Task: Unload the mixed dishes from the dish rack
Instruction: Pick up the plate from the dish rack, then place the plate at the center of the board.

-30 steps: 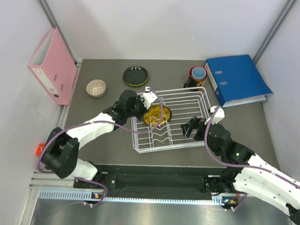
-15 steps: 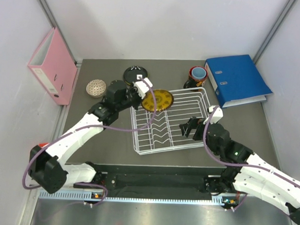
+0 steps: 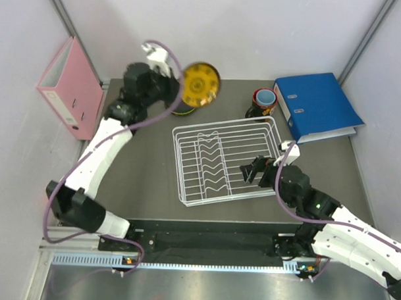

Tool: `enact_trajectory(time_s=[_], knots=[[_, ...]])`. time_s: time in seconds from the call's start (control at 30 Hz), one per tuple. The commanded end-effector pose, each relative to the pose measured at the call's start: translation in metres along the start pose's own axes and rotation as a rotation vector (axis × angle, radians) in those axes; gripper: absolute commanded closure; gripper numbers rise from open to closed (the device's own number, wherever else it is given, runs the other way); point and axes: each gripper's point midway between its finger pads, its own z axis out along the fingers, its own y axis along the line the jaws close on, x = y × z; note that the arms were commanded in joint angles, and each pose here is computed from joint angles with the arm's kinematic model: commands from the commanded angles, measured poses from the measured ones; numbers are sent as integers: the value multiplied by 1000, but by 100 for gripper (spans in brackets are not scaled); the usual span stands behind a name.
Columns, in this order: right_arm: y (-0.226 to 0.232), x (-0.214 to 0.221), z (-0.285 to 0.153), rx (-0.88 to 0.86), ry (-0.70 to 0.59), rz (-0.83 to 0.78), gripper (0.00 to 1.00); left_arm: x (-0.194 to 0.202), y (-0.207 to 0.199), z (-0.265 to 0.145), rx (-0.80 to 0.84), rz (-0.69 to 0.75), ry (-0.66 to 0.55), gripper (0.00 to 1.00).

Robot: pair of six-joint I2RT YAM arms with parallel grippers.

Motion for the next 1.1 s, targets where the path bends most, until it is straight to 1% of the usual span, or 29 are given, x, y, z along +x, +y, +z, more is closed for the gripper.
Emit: enact_trajectory(time_s=[0.0, 0.03, 0.07, 0.1, 0.13, 0.17, 0.2, 0.23, 0.27, 0.3, 0.33, 0.37, 0.43, 0.47, 0.5, 0.53, 0.57, 0.6, 0.67, 0.9, 1.07], knots=[[10, -20, -5, -31, -57, 40, 0, -7, 76, 19, -104, -651, -17, 100], [10, -19, -5, -31, -53, 40, 0, -14, 102, 22, -109, -727, -80, 100], [9, -19, -5, -32, -55, 41, 0, -13, 103, 28, -48, -796, -79, 100], [9, -19, -6, -32, -56, 41, 0, -4, 115, 43, -49, -936, -77, 100], [10, -20, -7, -34, -58, 44, 0, -8, 125, 48, -42, -976, -108, 100], [9, -20, -7, -32, -60, 43, 0, -5, 130, 55, -49, -1022, -102, 100], [9, -21, -7, -33, -62, 41, 0, 12, 139, 72, -62, -1092, -65, 100], [9, -22, -8, -31, -67, 40, 0, -1, 141, 79, -45, -1095, -85, 100], [7, -22, -8, -27, -67, 32, 0, -1, 145, 87, -48, -1124, -80, 100], [7, -22, -8, -23, -67, 28, 0, 15, 151, 103, -67, -1149, -47, 100], [6, -22, -8, -20, -66, 25, 0, 3, 153, 108, -62, -1149, -59, 100], [5, -22, -7, -17, -66, 19, 0, 11, 156, 114, -85, -1165, -32, 100], [3, -19, -5, -4, -60, 7, 0, 17, 166, 130, -123, -1171, -15, 100], [2, -18, -5, -2, -59, 4, 0, 37, 172, 140, -160, -1186, 28, 100], [2, -18, -4, -1, -60, 2, 0, 31, 176, 142, -171, -1181, 16, 100], [2, -18, -2, 3, -58, 0, 0, 36, 178, 146, -183, -1184, 25, 100], [3, -17, -1, 3, -58, 2, 0, 51, 182, 152, -207, -1200, 57, 100], [4, -19, -1, -2, -64, 6, 0, 52, 184, 154, -213, -1200, 59, 100], [4, -16, 2, 1, -58, 1, 1, 68, 189, 160, -242, -1208, 84, 100], [5, -13, 7, 4, -45, -9, 0, 120, 190, 170, -317, -1214, 194, 100], [5, -12, 8, 6, -43, -13, 0, 143, 190, 168, -346, -1204, 225, 100]])
